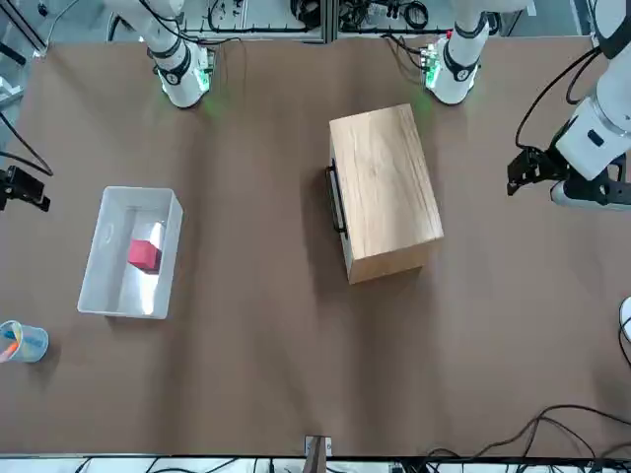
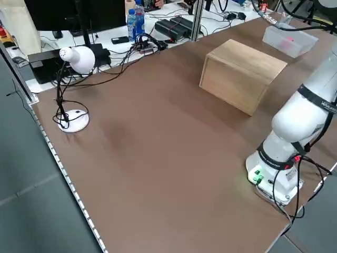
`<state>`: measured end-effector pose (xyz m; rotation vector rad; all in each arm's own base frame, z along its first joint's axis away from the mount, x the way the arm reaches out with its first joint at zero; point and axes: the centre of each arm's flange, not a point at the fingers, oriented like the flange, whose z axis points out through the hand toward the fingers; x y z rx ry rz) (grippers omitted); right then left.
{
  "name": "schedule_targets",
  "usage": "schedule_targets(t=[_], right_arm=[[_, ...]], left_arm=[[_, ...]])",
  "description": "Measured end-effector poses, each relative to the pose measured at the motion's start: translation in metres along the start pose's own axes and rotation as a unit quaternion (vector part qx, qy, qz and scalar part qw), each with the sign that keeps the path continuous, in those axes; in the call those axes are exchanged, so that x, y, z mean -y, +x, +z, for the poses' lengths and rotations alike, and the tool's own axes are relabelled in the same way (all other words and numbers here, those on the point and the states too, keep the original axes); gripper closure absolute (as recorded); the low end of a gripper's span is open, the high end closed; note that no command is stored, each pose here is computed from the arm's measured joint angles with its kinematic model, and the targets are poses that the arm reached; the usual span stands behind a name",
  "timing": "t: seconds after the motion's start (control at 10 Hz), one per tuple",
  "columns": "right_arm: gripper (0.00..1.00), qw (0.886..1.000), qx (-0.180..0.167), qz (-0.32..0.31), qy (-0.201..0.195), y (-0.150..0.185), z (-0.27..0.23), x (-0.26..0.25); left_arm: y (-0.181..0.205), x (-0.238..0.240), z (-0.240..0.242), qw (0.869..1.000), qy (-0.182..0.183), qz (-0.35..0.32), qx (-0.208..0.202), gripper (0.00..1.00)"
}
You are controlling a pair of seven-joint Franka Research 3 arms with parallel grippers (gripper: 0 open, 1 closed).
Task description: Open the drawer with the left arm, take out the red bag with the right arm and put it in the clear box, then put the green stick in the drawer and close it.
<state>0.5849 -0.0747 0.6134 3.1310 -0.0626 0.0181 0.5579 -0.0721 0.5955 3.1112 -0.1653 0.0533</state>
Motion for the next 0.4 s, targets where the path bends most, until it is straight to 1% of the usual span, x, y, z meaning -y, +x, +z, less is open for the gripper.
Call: schedule_targets(t=[0.4], right_arm=[[0.0, 1.0, 0.0, -0.003, 0.0, 0.0004, 0.0002, 0.0037]], left_arm=[[0.0, 0.0001, 0.0, 1.0, 0.0, -0.002, 0.0, 0.0]])
